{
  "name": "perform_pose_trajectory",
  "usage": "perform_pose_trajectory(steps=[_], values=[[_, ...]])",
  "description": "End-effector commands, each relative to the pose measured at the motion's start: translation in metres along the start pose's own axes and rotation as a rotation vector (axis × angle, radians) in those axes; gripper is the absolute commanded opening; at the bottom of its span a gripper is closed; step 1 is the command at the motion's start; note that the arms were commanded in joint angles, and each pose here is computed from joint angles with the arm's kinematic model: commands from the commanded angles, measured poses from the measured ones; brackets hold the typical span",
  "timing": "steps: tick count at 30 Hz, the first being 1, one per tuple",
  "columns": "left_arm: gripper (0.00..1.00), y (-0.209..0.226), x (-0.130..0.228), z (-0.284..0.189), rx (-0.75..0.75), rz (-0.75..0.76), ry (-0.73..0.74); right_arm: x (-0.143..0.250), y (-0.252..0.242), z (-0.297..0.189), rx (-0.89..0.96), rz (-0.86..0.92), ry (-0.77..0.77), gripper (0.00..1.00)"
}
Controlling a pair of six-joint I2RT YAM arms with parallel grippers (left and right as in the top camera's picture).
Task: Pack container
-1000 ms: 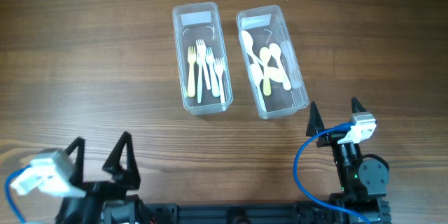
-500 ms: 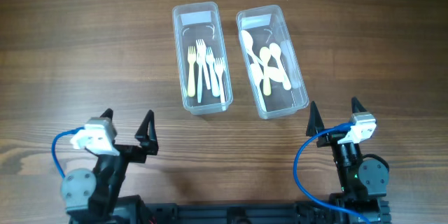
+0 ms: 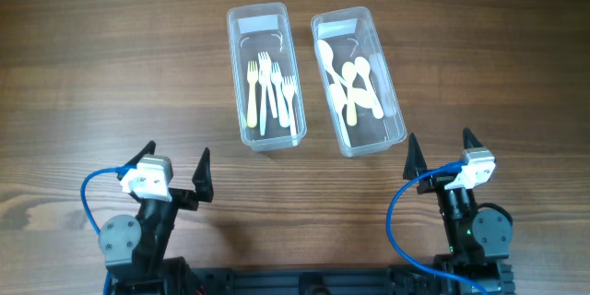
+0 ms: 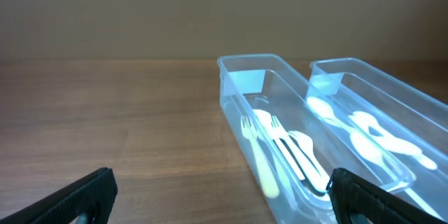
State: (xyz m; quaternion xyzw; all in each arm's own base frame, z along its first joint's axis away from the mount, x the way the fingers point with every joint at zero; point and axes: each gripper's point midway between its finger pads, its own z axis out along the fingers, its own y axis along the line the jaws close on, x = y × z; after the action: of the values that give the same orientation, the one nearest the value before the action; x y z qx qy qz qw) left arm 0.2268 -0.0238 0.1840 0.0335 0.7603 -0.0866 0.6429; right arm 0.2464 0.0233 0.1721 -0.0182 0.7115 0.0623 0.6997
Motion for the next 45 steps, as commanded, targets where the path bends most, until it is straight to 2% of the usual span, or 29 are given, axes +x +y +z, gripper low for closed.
perform_pose_trajectory(steps=[1,12,24,45], values=[[1.00,0.001,0.014,0.006,0.003,0.026,0.000,-0.002,-0.003,-0.001,0.018,-0.008,-0.011,1.00],[1.00,0.006,0.028,0.013,-0.009,0.028,-0.004,-0.002,-0.003,-0.001,0.018,-0.008,-0.011,1.00],[1.00,0.015,0.017,0.018,-0.051,0.051,-0.101,-0.002,-0.003,-0.001,0.018,-0.008,-0.011,1.00],[1.00,0.015,0.012,0.018,-0.049,0.059,-0.132,-0.002,-0.003,-0.001,0.018,-0.008,-0.011,1.00]])
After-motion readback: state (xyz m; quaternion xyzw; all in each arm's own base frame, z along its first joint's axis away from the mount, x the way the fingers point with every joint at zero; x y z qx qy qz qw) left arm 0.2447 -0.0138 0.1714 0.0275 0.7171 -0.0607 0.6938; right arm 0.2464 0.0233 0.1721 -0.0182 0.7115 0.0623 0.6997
